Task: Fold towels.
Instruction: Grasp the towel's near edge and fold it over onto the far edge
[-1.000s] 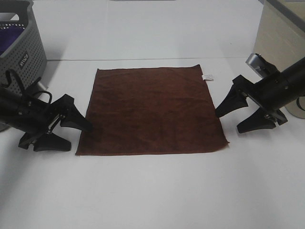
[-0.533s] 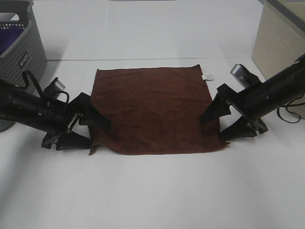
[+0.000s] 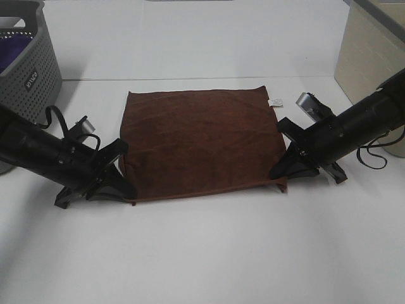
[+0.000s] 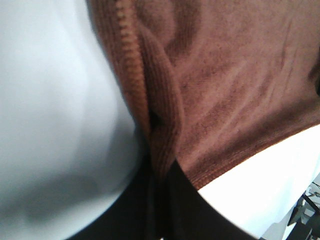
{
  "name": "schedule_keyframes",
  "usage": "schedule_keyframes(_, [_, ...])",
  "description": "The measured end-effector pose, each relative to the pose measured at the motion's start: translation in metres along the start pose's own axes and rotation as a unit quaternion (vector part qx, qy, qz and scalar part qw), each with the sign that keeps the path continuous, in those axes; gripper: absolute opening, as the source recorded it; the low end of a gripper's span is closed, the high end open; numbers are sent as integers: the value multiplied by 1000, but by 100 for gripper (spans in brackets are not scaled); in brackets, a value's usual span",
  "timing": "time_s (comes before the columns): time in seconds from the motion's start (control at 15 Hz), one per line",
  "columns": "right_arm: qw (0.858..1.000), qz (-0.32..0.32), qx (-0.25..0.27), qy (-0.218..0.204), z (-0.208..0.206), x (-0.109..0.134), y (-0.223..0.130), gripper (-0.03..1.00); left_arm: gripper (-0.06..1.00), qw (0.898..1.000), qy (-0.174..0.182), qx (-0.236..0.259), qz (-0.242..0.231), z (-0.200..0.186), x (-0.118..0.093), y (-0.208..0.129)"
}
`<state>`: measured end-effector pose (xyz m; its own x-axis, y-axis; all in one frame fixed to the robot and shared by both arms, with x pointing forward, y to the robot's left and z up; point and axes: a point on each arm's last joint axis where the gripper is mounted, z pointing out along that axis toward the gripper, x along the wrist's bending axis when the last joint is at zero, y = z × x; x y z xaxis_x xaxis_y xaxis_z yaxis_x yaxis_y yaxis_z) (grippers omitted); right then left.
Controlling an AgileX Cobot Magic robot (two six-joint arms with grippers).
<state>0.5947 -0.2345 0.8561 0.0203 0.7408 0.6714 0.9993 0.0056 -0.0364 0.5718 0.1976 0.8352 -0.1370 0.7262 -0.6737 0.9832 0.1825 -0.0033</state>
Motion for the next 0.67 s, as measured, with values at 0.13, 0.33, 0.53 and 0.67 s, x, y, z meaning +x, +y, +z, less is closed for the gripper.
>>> schedule_keyframes(0.13, [1000, 6, 20, 0, 0, 0, -4, 0, 1, 1000, 3, 28, -6, 0, 0, -5])
schedule_keyframes(0.33, [998, 15, 64, 10, 0, 1, -14, 0, 1, 998, 24, 54, 1, -9, 0, -18])
schedule_keyframes(0.53, [996, 41, 82, 3, 2, -1, -46, 0, 1, 997, 40, 59, -6, -21, 2, -42])
schedule_keyframes(0.67, [993, 66, 100, -1, 1, -1, -79, 0, 0, 995, 47, 88, -32, -20, 12, -66])
